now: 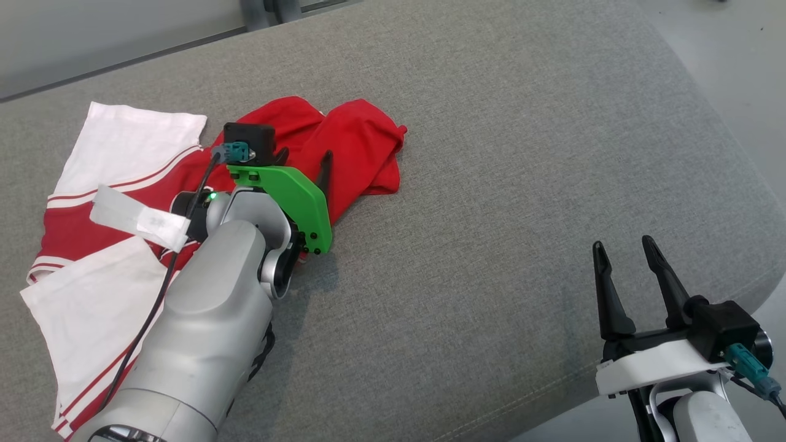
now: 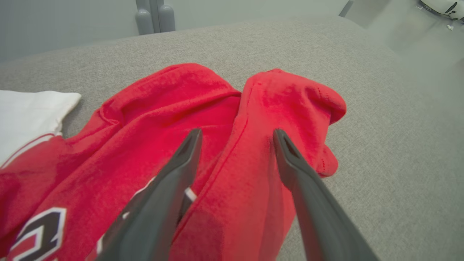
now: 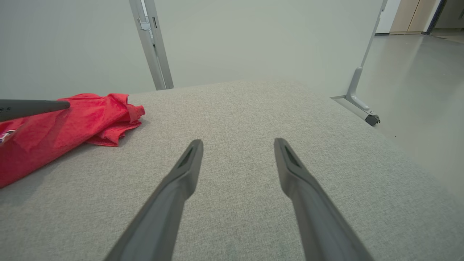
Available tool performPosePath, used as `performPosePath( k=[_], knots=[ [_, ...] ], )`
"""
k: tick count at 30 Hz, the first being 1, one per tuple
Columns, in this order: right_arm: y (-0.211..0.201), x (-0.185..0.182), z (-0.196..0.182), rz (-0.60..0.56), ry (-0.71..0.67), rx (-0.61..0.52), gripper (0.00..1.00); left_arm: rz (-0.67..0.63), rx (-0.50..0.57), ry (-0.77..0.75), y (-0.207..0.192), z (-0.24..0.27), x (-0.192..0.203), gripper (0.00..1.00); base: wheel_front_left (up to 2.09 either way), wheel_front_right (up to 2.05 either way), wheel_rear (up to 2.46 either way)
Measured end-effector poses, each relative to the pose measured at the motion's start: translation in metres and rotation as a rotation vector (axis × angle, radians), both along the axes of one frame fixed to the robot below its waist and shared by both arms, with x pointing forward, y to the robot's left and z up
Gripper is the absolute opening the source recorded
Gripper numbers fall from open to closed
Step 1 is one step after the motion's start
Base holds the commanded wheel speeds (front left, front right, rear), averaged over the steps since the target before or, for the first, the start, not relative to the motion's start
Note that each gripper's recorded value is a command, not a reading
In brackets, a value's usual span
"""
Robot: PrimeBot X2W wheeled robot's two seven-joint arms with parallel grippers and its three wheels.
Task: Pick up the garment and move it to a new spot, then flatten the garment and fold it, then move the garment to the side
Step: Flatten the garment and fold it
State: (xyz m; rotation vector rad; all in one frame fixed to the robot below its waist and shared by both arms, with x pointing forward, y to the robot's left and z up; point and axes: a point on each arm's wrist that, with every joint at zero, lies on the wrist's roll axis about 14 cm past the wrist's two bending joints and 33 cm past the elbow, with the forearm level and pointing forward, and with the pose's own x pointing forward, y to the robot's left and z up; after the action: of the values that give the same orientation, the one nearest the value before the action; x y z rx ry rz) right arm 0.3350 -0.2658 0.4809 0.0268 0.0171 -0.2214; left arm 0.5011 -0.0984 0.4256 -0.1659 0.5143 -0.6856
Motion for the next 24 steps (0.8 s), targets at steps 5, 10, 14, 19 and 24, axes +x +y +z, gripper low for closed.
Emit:
performPosePath(
  k=[5, 10, 14, 19, 24],
  knots=[
    [0.002, 0.001, 0.001, 0.005, -0.008, 0.010, 1.00, -0.014, 0.002, 0.021, -0.001, -0.002, -0.005, 1.00, 0.00, 0.00, 0.00],
    [0.002, 0.002, 0.002, 0.007, -0.011, 0.010, 1.00, -0.037, -0.017, 0.035, -0.007, -0.002, -0.012, 0.12, 0.00, 0.00, 0.00],
    [0.003, 0.003, 0.002, 0.009, -0.010, 0.011, 1.00, -0.054, -0.032, 0.025, -0.011, 0.000, -0.016, 0.00, 0.00, 0.00, 0.00],
    [0.003, 0.003, 0.002, 0.012, -0.013, 0.014, 1.00, -0.081, -0.118, -0.017, -0.024, 0.019, -0.025, 0.00, 0.00, 0.00, 0.00],
    [0.001, -0.002, 0.000, 0.000, -0.008, 0.017, 1.00, -0.170, -0.174, -0.046, -0.042, 0.028, -0.059, 0.00, 0.00, 0.00, 0.00]
  ],
)
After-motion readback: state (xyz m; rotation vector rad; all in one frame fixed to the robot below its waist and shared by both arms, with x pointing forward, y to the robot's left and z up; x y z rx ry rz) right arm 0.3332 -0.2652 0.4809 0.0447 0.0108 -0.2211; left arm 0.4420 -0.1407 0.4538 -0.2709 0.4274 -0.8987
